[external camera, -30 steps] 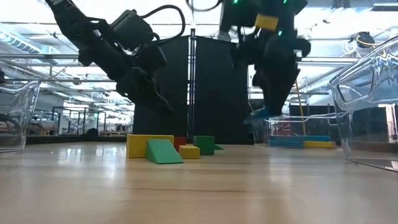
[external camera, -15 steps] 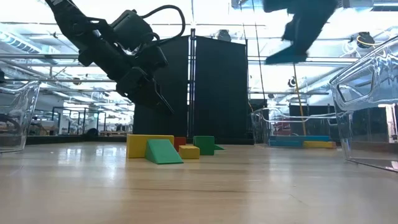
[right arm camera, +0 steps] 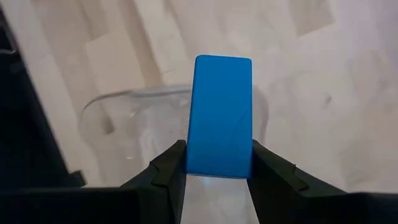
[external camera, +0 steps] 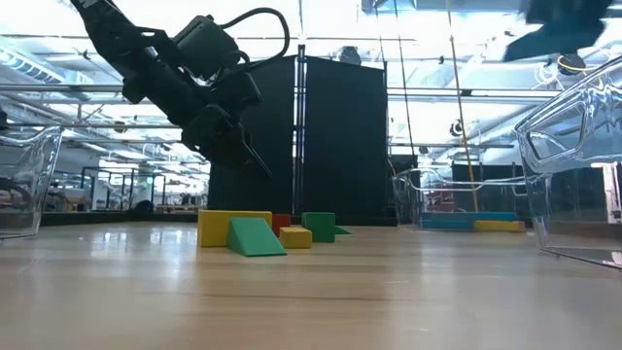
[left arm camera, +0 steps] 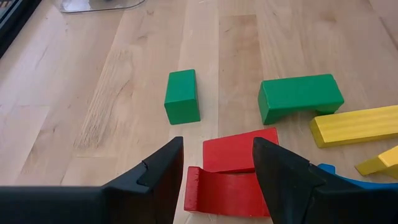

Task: Sort blocks by size
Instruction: Put the blue triangle block into the bottom right transparent bin

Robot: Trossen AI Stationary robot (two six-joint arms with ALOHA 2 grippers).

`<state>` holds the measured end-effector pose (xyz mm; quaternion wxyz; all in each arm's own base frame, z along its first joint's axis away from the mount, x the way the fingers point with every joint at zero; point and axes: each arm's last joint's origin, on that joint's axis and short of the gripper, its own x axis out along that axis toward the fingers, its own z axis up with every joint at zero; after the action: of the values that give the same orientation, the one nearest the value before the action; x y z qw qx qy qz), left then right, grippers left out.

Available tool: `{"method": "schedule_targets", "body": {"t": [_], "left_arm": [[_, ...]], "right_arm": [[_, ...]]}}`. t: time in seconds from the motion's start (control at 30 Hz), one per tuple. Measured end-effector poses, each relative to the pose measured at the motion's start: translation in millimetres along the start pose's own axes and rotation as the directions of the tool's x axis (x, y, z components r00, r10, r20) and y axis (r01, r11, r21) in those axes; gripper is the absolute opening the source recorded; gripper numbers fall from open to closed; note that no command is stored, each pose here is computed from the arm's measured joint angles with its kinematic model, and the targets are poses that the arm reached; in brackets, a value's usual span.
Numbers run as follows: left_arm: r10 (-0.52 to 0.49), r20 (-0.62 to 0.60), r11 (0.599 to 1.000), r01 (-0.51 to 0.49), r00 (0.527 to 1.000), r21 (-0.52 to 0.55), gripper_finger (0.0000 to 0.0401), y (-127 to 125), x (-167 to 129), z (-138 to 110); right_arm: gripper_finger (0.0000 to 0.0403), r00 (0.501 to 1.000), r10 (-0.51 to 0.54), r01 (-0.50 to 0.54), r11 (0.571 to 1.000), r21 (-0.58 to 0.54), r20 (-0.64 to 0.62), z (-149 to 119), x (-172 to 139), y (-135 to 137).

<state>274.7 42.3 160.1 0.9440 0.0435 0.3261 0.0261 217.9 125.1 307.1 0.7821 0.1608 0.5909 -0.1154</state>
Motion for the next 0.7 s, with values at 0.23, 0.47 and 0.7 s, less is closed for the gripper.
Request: {"method": "schedule_targets", "body": {"t": [0.23,0.47,0.7], "left_arm": [[0.000,0.000,1.000,0.000,1.000,-0.002,0.0194,0.0,0.0,0.0],[0.001,0.006,1.000,-0.001,1.000,-0.003,0.0194,0.1,0.0,0.6],[0.003,0.021,1.000,-0.002,1.000,-0.024,0.0194,0.0,-0.1,2.1]], "right_arm": [[0.0130,1.000,-0.010,0.010,0.999,0.030,-0.007,-27.0,6.1,26.4],[0.0130,0.999,-0.022,0.024,0.998,0.054,-0.046,-51.9,20.4,51.9],[0.0130,0.996,-0.090,0.091,0.996,0.011,-0.027,-63.0,42.8,68.9]]}}
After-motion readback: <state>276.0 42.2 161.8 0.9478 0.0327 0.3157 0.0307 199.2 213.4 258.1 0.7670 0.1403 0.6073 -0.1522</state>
